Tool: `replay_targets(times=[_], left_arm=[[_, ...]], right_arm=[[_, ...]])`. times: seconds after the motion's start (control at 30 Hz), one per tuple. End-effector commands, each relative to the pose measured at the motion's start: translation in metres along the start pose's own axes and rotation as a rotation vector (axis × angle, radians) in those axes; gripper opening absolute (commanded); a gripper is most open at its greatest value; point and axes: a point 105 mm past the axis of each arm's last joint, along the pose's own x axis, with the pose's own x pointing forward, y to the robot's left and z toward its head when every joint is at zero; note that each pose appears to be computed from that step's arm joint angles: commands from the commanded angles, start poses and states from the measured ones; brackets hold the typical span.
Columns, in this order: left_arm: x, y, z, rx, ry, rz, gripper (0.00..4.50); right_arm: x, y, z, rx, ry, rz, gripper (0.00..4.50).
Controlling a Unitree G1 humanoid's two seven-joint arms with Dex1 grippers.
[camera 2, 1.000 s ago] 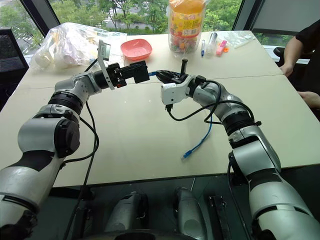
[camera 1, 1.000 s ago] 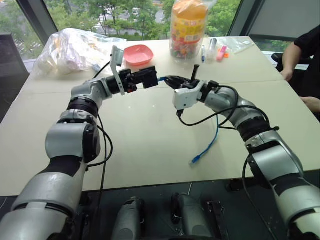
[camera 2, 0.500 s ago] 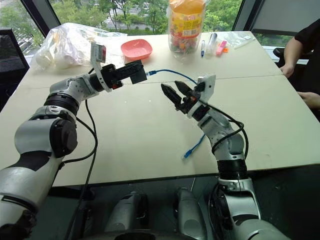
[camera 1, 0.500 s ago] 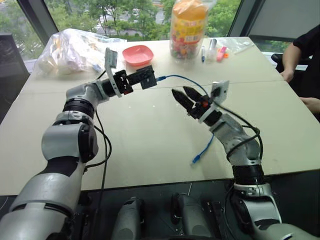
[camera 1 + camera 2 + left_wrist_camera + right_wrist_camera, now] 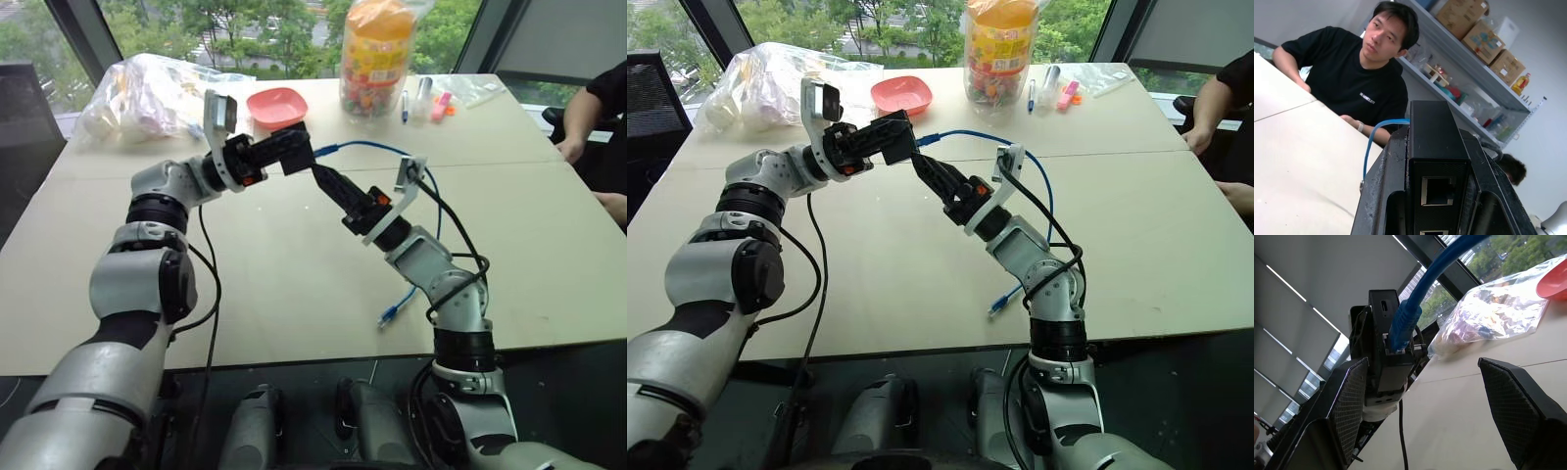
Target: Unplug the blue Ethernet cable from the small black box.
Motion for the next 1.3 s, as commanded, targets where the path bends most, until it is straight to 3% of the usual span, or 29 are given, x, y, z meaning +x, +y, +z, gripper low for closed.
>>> replay_targets(times=[0.03, 0.67, 0.8, 0.9, 0.97, 1.2, 1.3], left_arm=[[0.004, -0.010, 0.011, 0.046, -0.004, -0.038, 0.54], [0.004, -0.006, 0.005, 0.045, 0.011, -0.023, 0.54], [0.004, -0.006, 0.005, 0.048, 0.009, -0.022, 0.54], [0.004, -0.005, 0.005, 0.049, 0.007, -0.018, 0.54], [0.004, -0.005, 0.005, 0.050, 0.005, -0.016, 0.54], [0.001, -0.002, 0.009, 0.062, -0.019, 0.017, 0.54], [-0.007, -0.004, 0.017, 0.077, -0.036, 0.036, 0.54]], right_arm=[[0.004, 0.007, 0.015, -0.021, -0.062, 0.026, 3.72], [0.009, 0.007, 0.013, -0.030, -0.068, 0.031, 3.72], [0.009, 0.008, 0.011, -0.037, -0.059, 0.037, 2.58], [0.010, 0.009, 0.008, -0.040, -0.047, 0.041, 0.87], [0.011, 0.009, 0.005, -0.044, -0.034, 0.043, 0.03], [0.012, 0.009, -0.002, -0.051, -0.011, 0.040, 0.03], [0.008, -0.002, 0.011, -0.048, -0.058, -0.006, 0.03]])
